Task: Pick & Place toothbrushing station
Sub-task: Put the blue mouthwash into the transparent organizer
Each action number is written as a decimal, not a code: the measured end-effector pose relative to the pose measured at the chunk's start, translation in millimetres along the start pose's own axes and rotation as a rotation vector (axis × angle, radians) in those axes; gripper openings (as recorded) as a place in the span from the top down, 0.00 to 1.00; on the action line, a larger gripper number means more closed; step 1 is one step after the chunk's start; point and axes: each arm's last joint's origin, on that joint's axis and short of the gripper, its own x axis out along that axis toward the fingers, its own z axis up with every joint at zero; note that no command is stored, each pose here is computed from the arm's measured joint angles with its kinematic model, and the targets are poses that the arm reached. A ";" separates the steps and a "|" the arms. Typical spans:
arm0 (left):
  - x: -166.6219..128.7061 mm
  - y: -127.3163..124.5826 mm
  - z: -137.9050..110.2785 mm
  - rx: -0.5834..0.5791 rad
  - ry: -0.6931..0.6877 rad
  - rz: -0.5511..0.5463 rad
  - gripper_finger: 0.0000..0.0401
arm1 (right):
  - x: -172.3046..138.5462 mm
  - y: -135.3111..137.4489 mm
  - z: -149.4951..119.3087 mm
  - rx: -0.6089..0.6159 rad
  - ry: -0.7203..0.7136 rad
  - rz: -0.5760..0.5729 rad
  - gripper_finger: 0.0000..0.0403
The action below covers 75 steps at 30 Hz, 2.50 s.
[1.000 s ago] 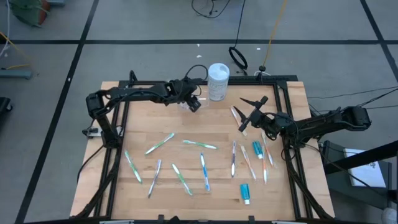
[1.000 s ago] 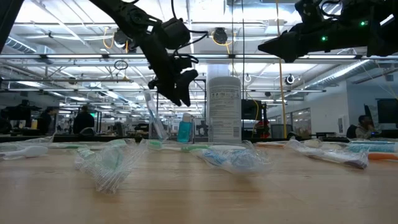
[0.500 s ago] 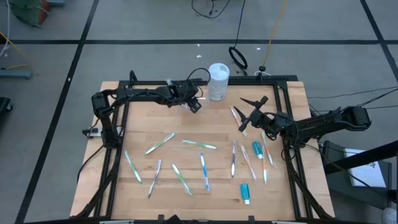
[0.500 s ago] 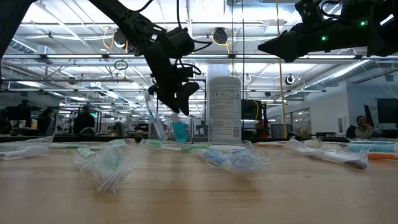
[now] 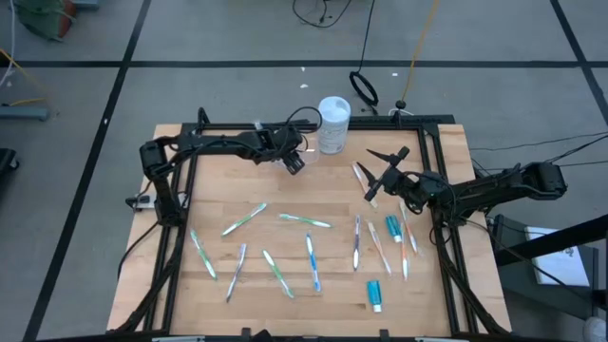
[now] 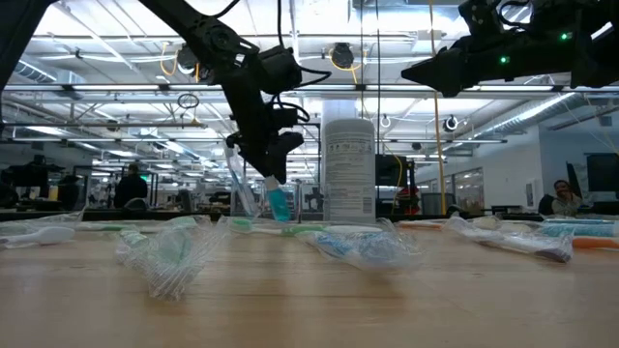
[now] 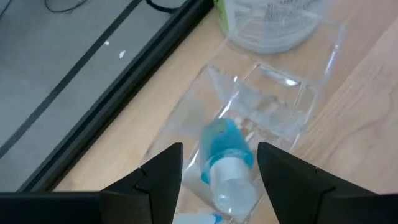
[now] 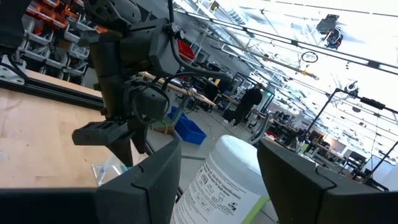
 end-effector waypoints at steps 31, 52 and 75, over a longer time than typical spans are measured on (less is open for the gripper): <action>-13.3 27.9 26.1 0.045 0.070 -0.142 0.71 | 0.0 -0.2 0.3 0.000 -0.002 -0.002 0.48; -27.4 57.3 40.3 0.180 0.119 -0.249 0.74 | 0.1 -1.8 2.3 0.014 -0.021 -0.015 0.48; 0.0 26.1 27.8 0.930 0.163 -0.240 0.74 | 0.0 -1.4 1.8 -0.005 -0.015 -0.012 0.48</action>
